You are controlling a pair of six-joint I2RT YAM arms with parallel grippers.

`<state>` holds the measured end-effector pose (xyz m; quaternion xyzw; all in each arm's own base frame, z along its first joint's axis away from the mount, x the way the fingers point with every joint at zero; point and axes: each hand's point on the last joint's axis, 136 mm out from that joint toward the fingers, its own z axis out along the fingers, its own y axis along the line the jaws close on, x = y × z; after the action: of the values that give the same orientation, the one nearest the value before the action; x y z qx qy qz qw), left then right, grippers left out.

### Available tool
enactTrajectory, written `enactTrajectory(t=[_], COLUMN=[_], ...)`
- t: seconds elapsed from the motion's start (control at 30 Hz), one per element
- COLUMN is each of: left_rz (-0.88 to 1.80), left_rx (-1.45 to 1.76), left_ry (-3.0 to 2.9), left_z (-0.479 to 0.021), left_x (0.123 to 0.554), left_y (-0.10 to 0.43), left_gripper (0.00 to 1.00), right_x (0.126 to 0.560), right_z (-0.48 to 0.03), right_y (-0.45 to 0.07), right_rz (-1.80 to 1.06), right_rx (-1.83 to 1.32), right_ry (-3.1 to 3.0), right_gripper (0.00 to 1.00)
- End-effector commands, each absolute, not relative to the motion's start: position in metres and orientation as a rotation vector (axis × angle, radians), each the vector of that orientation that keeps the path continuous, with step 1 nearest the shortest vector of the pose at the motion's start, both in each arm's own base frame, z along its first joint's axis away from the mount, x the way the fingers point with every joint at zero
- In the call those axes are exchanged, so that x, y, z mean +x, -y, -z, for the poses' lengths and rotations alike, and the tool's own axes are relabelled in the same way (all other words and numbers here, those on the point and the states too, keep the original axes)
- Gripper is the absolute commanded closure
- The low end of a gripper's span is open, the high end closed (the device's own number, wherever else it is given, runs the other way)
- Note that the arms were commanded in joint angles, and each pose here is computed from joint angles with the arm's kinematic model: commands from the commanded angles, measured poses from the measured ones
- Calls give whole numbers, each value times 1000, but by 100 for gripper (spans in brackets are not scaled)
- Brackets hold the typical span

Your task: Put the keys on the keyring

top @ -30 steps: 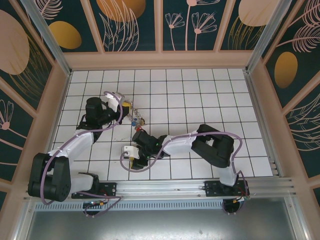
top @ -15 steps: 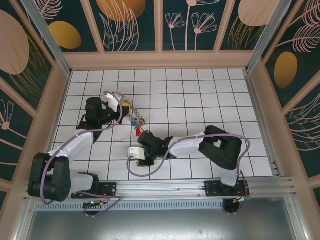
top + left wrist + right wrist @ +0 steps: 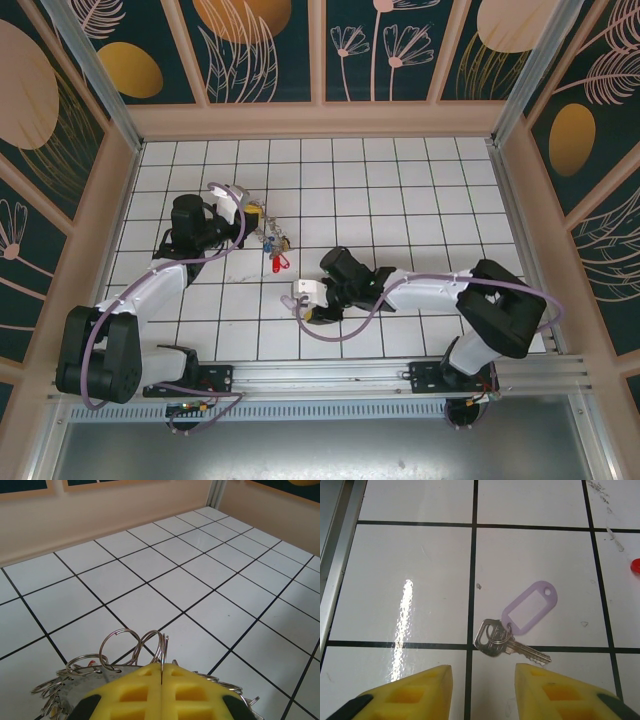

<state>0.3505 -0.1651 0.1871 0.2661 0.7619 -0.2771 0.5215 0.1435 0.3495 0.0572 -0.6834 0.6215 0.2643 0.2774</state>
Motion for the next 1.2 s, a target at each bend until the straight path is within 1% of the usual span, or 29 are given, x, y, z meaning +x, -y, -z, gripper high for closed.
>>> enactTrajectory(t=[0.0, 0.03, 0.07, 0.13, 0.23, 0.3, 0.4, 0.47, 0.53, 0.6, 0.7, 0.93, 1.17], left_rz=[670, 672, 672, 674, 668, 663, 668, 666, 657, 652, 659, 662, 664], left_rx=[657, 657, 656, 651, 650, 646, 646, 644, 643, 640, 630, 631, 627], left_ry=[-1718, -1712, -1708, -1702, -1700, -1705, -1712, -1719, -1727, -1722, -1705, -1699, -1699], left_z=[-216, -217, -218, -220, -221, -220, -219, -219, -219, -221, -223, -227, -227], left_x=[348, 347, 347, 347, 346, 347, 347, 348, 349, 349, 348, 347, 347], left_y=[167, 167, 167, 167, 167, 166, 166, 166, 165, 164, 164, 164, 164], left_gripper=[100, 100, 100, 100, 100, 100, 100, 100, 100, 100, 100, 100, 100], right_x=[155, 173, 183, 181, 179, 181, 182, 172, 166, 162, 157, 153, 155], right_z=[-66, -68, -68, -61, -46, -36, -38, -45, -53, -55, -46, -31, -30], right_y=[-369, -377, -382, -388, -391, -387, -378, -377, -376, -377, -374, -367, -380], right_rz=[-784, -765, -779, -823, -774, -725, -583, -571, -524, -540, -552, -475, -463], right_rx=[-1716, -1545, -1406, -1271, -1135, -1008, -797, -709, -678, -669, -648, -603, -629], right_ry=[-1734, -1851, -1944, -2039, -2180, -2370, -2577, -2646, -2646, -2680, -2766, -2842, -2843], right_gripper=[57, 55, 55, 56, 53, 53, 54, 55, 56, 57, 61, 62, 64])
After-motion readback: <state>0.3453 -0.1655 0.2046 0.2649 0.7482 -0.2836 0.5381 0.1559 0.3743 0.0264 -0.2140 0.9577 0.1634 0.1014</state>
